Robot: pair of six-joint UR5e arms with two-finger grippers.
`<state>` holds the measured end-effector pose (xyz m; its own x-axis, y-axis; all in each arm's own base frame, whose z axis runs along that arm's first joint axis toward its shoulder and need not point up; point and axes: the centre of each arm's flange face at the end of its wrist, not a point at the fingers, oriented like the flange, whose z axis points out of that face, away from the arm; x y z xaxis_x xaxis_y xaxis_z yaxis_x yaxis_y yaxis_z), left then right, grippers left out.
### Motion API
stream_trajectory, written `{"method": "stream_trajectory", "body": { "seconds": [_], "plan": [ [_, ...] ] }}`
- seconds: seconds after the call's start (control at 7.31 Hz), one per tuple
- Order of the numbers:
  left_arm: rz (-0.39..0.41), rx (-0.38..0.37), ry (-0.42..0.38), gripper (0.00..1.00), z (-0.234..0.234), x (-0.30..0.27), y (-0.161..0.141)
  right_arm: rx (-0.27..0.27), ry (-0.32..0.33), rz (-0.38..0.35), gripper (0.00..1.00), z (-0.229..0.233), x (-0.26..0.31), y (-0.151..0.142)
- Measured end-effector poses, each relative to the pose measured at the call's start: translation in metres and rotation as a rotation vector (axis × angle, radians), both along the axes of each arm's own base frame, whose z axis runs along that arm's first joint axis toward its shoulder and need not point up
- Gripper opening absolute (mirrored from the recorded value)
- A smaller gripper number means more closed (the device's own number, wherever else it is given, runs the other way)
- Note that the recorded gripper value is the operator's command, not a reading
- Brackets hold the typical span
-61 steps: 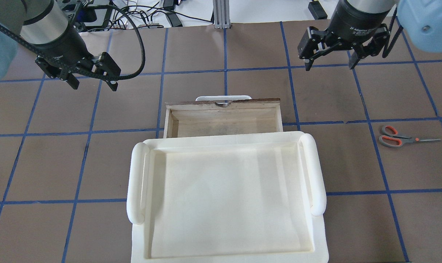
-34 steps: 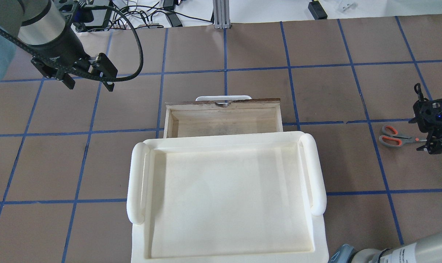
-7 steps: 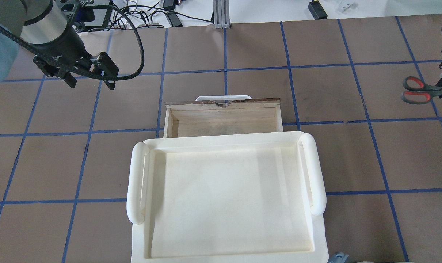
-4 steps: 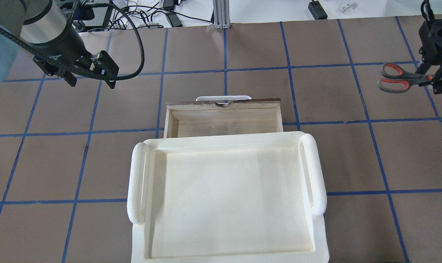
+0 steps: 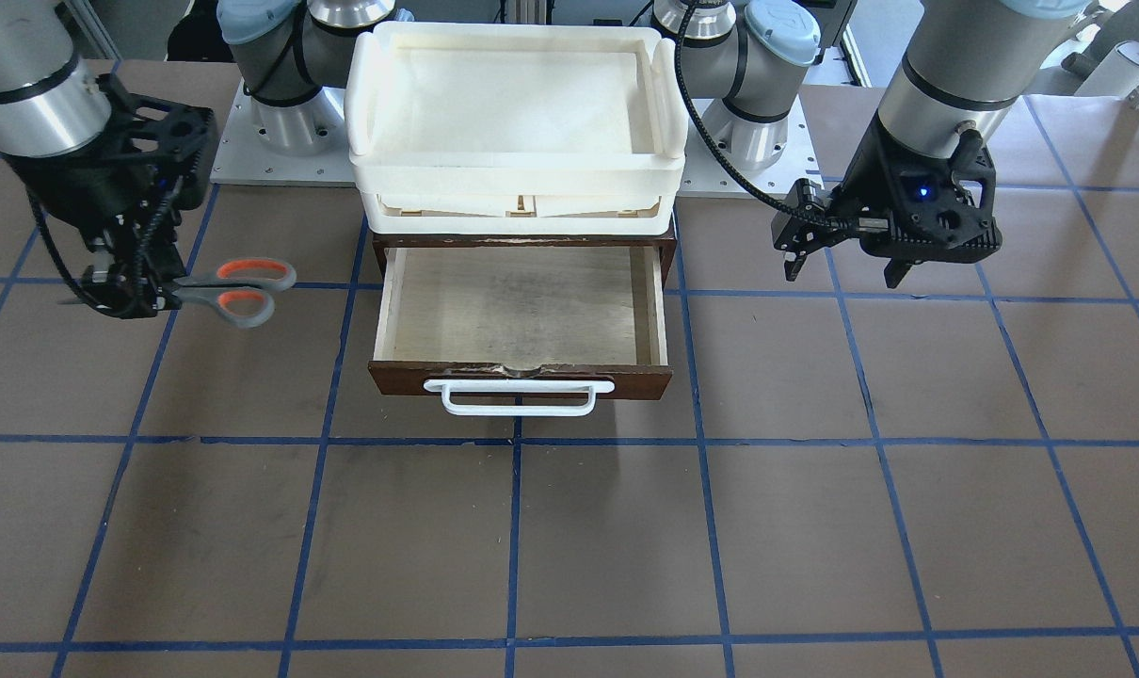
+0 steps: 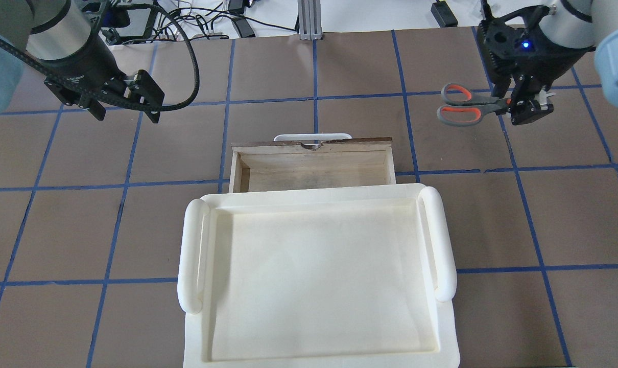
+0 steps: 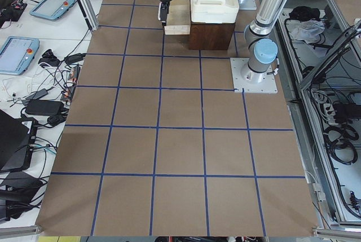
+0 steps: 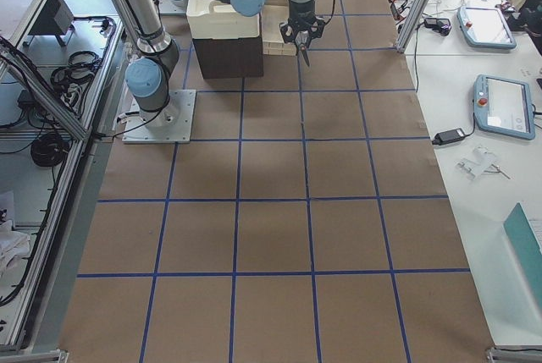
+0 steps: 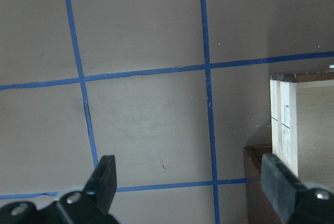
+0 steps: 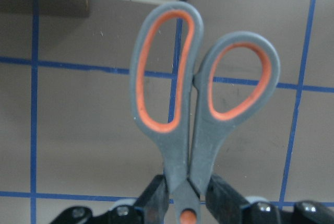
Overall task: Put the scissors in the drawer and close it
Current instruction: 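Lift the scissors and carry them with the right gripper over the drawer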
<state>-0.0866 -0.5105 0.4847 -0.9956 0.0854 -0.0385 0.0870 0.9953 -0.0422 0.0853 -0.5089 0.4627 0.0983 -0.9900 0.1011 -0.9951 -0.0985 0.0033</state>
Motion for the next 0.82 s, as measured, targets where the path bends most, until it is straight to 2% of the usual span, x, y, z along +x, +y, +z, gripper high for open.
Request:
{"method": "stream_trajectory", "body": {
  "seconds": [0.27, 0.55, 0.82],
  "plan": [
    [-0.003, 0.003, -0.005, 1.0, 0.0, 0.0, 0.001, 0.023, 0.007, -0.01, 0.04, -0.015, 0.081, 0.008],
    [-0.083, 0.0, -0.015, 1.0, -0.001, 0.001, -0.001, 0.044, 0.01, 0.016, 0.05, -0.032, 0.16, 0.013],
    [-0.122, -0.002, -0.022, 1.0, 0.0, 0.003, -0.001, 0.058, 0.015, 0.03, 0.06, -0.05, 0.237, 0.012]
  ]
}}
